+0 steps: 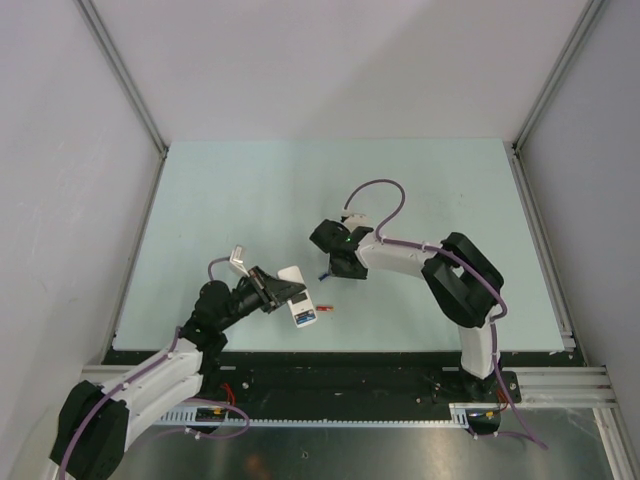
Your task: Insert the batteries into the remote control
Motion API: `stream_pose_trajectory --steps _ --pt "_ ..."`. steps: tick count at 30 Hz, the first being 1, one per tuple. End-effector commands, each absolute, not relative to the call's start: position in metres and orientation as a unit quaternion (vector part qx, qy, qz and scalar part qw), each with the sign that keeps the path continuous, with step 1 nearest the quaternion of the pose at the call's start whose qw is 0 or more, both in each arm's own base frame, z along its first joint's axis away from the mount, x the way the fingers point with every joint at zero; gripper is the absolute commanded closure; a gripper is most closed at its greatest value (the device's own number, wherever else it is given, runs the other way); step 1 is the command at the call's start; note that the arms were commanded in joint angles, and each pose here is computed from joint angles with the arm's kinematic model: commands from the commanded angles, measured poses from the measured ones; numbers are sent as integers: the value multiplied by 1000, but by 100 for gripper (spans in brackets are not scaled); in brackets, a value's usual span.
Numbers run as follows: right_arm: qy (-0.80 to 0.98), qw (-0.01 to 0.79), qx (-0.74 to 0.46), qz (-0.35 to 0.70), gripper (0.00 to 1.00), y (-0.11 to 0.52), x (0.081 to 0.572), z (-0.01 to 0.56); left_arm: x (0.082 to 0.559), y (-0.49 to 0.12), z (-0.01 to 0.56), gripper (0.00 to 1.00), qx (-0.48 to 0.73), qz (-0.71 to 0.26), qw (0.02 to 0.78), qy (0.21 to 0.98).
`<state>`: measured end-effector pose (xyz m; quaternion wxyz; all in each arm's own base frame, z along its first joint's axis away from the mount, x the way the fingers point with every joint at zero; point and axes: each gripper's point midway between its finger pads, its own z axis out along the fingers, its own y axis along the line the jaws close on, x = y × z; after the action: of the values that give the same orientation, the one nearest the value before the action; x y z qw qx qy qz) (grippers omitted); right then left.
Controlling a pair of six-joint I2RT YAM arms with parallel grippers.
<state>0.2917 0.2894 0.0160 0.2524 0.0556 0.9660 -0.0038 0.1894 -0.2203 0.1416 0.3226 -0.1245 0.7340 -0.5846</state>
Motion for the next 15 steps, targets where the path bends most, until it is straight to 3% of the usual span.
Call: stream_pose_trajectory --steps 1,15 --pt "978 172 -24 -117 64 230 242 -18 193 -222 154 100 -122 -595 337 719" --pt "967 220 -105 -81 83 225 224 58 219 -228 163 100 -142 -580 342 725"
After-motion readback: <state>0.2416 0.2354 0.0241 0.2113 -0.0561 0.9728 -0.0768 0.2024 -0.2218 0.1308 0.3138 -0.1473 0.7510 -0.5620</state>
